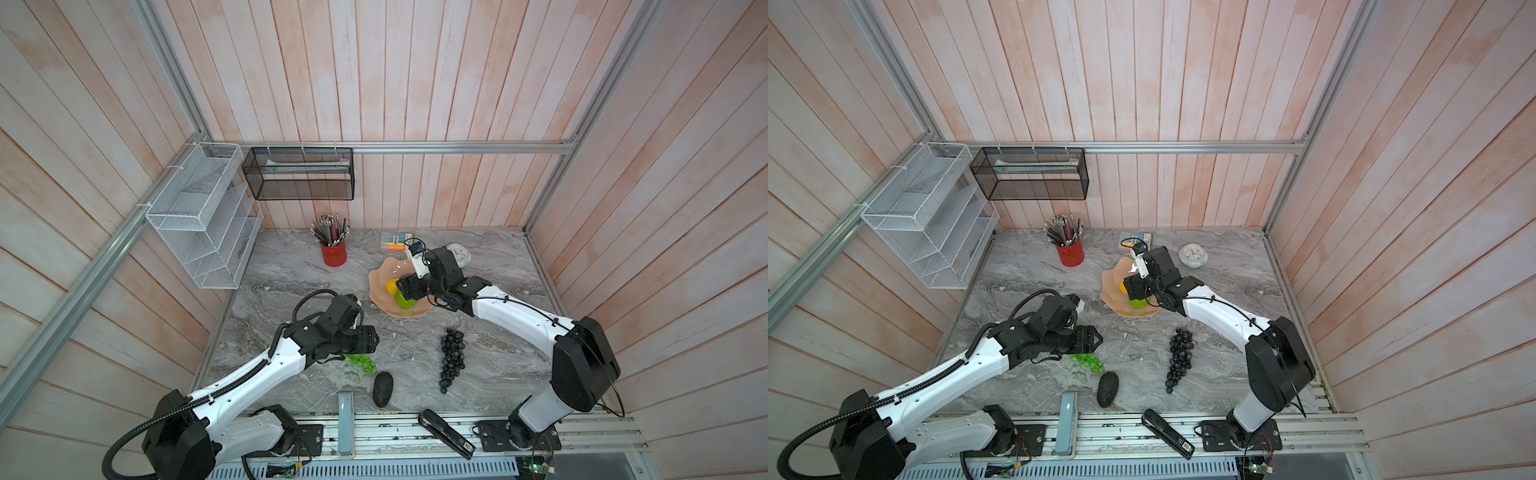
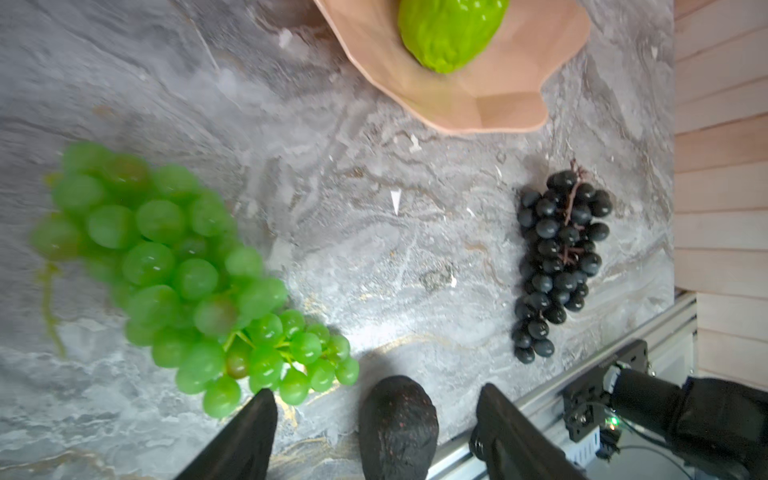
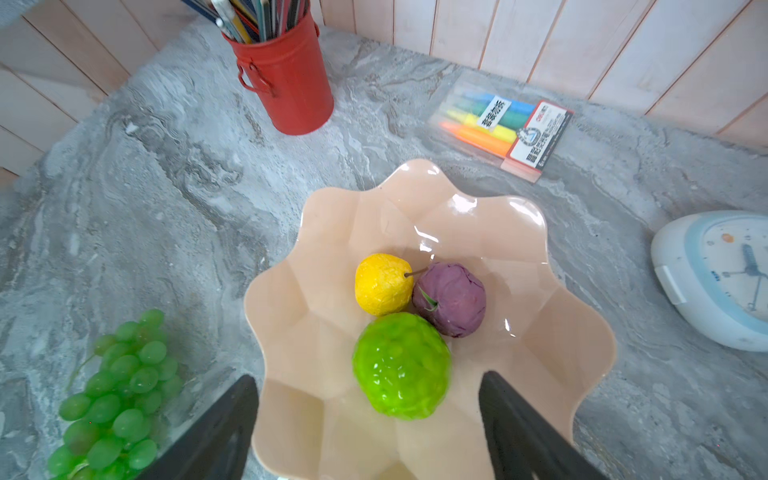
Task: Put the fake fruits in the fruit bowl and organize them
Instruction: 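Carry the green bumpy fruit with the right gripper into the bowl and release, then grasp the dark avocado with the left gripper while the right gripper hovers above the bowl, then carry the dark avocado with the left gripper into the bowl beside the green fruit, then lower the right gripper to the black grapes and grasp their stem, then lift the black grapes with the right gripper and carry them over the bowl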
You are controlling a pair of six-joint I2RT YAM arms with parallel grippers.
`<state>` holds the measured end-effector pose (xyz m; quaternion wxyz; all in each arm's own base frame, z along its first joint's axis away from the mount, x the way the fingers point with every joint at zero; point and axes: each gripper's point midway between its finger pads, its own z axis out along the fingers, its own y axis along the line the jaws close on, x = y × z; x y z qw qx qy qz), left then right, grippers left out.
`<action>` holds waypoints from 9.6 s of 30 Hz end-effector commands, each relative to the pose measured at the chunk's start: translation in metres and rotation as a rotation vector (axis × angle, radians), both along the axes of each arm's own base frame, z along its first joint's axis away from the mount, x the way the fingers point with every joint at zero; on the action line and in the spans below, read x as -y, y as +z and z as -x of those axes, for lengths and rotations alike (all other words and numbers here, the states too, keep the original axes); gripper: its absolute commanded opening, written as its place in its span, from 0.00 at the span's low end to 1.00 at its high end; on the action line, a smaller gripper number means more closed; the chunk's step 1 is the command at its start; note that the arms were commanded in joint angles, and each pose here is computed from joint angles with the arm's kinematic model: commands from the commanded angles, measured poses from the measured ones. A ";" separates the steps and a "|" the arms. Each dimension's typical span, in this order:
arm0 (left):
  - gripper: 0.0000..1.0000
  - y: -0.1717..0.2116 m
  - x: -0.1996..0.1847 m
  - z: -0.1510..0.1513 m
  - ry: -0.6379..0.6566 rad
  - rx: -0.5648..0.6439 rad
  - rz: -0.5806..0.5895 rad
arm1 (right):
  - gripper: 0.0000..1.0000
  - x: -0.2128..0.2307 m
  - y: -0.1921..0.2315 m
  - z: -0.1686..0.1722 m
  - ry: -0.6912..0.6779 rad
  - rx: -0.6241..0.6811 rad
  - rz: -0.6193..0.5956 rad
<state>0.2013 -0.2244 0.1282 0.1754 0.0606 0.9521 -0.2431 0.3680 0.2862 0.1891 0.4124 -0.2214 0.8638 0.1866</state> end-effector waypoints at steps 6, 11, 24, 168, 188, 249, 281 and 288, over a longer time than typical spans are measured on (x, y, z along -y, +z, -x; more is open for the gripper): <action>0.78 -0.025 0.027 0.059 -0.064 -0.125 -0.063 | 0.76 0.023 0.008 0.020 -0.089 0.043 -0.134; 0.75 -0.051 0.034 0.077 -0.089 -0.207 -0.163 | 0.74 0.032 0.010 0.021 -0.107 0.051 -0.135; 0.66 -0.082 0.057 0.078 -0.143 -0.239 -0.218 | 0.74 0.037 -0.004 0.027 -0.114 0.031 -0.150; 0.69 0.044 0.032 -0.158 0.125 0.200 0.289 | 0.47 0.129 -0.113 0.094 -0.254 -0.367 0.523; 0.69 0.042 0.030 -0.158 0.136 0.195 0.285 | 0.52 0.148 -0.116 0.084 -0.363 -0.324 0.604; 0.69 0.034 0.034 -0.159 0.143 0.172 0.311 | 0.00 0.147 -0.091 0.087 -0.365 -0.362 0.299; 0.69 0.046 0.009 -0.137 0.191 0.183 0.256 | 0.00 0.053 0.144 0.045 -0.103 0.079 -0.050; 0.69 0.049 0.003 -0.132 0.207 0.188 0.245 | 0.00 0.014 0.132 0.034 -0.011 0.065 -0.089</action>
